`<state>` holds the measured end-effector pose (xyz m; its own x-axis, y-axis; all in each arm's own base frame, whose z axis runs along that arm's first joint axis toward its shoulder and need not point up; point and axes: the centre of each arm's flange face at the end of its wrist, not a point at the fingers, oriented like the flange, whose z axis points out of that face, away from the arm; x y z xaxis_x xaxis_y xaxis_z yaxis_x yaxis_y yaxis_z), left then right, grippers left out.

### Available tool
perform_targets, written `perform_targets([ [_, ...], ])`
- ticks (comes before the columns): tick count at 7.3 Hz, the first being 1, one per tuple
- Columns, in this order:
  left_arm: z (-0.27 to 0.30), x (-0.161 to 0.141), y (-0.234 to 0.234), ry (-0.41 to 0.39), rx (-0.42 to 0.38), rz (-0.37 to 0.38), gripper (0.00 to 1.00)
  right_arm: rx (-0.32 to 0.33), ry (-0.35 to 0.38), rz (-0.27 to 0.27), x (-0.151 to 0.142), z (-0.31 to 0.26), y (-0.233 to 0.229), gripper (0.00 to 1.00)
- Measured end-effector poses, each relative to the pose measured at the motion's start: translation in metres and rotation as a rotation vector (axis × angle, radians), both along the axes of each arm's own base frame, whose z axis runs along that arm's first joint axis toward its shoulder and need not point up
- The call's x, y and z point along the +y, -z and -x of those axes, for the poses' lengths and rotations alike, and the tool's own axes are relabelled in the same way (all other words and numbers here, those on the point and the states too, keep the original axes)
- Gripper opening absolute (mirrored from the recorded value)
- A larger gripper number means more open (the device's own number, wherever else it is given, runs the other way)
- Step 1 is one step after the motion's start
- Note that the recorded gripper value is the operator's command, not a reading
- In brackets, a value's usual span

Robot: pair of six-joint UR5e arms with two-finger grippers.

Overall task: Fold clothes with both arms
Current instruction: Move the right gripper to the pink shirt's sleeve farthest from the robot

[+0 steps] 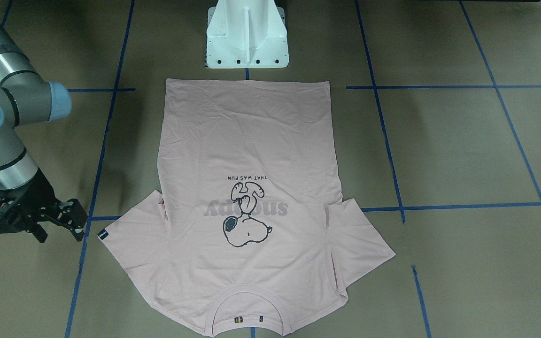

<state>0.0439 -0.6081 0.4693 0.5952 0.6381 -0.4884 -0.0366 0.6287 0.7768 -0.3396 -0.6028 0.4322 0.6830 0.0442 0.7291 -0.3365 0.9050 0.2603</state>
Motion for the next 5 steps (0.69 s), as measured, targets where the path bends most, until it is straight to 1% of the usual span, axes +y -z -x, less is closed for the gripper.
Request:
perform_targets([
  [3,0.000,0.000,0.000,0.000,0.000,0.000,1.00,0.034,0.003,0.007,0.008,0.037,-0.010,0.66],
  [5,0.000,0.000,0.000,0.000,0.000,0.000,1.00,0.041,0.017,0.011,0.016,0.052,-0.014,0.64],
])
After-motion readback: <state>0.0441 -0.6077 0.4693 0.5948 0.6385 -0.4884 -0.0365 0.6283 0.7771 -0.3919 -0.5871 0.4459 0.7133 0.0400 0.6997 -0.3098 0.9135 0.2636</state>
